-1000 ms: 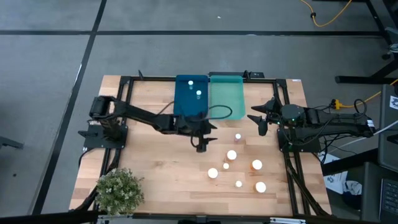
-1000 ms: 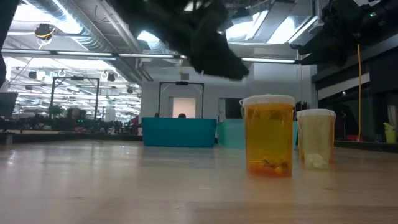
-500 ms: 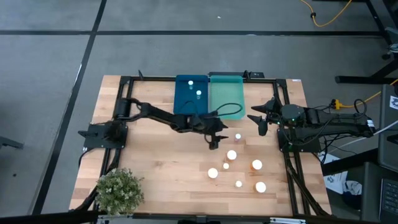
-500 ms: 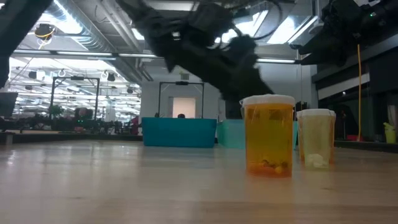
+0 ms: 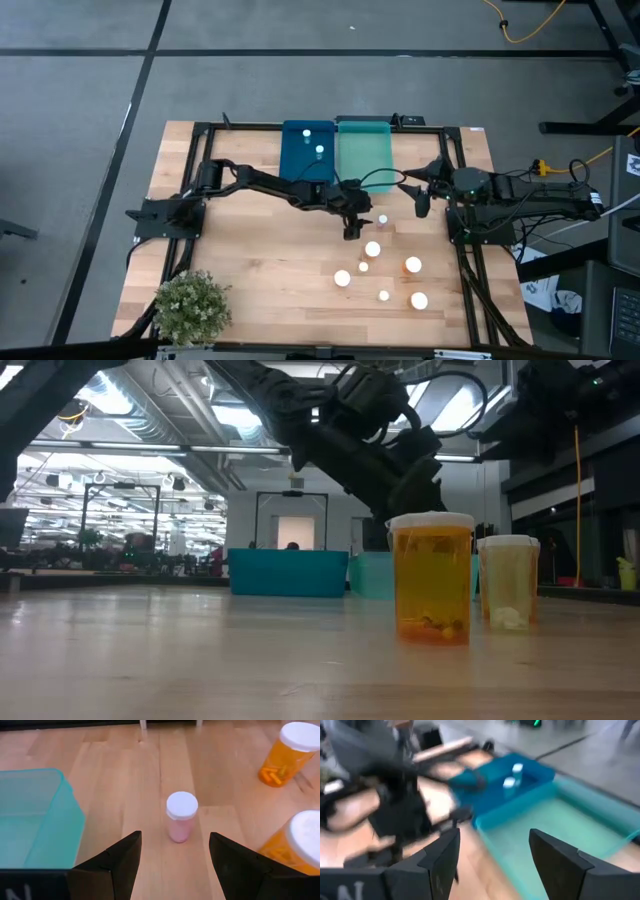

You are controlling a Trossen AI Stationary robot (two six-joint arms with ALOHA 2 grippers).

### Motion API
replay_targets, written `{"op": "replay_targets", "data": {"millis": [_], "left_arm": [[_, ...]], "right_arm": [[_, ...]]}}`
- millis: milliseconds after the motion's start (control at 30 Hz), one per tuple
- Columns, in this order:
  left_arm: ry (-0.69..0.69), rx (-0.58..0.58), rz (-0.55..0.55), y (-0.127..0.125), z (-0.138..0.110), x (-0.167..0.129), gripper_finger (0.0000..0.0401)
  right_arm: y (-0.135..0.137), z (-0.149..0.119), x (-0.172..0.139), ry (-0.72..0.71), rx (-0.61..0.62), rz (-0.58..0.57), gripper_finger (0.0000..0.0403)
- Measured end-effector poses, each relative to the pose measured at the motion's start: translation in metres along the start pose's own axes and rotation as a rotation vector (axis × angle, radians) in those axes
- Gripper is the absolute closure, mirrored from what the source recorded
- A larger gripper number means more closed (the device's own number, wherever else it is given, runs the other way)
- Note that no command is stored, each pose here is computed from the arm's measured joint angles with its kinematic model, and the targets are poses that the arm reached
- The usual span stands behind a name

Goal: Pick and place medicine bottles into bin by pill shape (circle, oval)
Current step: Put the pink pill bottle into the blue bin

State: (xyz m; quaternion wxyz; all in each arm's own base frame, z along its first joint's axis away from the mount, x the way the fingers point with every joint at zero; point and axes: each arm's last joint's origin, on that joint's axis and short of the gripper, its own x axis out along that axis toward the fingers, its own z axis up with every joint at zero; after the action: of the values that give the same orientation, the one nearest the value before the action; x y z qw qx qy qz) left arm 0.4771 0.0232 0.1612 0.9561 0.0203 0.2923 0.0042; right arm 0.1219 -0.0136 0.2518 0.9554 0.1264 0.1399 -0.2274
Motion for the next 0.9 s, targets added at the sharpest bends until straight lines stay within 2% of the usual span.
{"op": "replay_targets", "data": {"millis": [167, 400, 467, 533, 600, 733, 900], "left_arm": [[0.0, 0.002, -0.002, -0.001, 0.0, 0.0, 0.018], [0.001, 0.01, -0.016, -0.009, 0.0, 0.001, 0.0181], [-0.006, 0.011, -0.018, -0.01, -0.003, 0.005, 0.0181], [0.0, 0.01, -0.019, -0.011, -0.007, 0.009, 0.0181], [-0.031, 0.009, -0.013, -0.009, -0.008, 0.017, 0.0181], [0.001, 0.006, -0.032, -0.008, -0.016, 0.033, 0.0181], [-0.013, 0.009, -0.072, -0.01, -0.009, 0.04, 0.0181]], "right_arm": [[-0.001, 0.014, -0.003, -0.169, -0.016, -0.124, 0.0163], [-0.009, 0.026, -0.013, -0.34, 0.016, -0.39, 0.0163], [-0.011, 0.03, -0.017, -0.385, 0.023, -0.427, 0.0163], [-0.011, 0.033, -0.022, -0.415, 0.028, -0.412, 0.0163], [-0.011, 0.035, -0.025, -0.43, 0.028, -0.358, 0.0163], [-0.011, 0.035, -0.03, -0.437, 0.019, -0.263, 0.0163], [-0.011, 0.036, -0.033, -0.453, 0.026, -0.232, 0.0163]]}}
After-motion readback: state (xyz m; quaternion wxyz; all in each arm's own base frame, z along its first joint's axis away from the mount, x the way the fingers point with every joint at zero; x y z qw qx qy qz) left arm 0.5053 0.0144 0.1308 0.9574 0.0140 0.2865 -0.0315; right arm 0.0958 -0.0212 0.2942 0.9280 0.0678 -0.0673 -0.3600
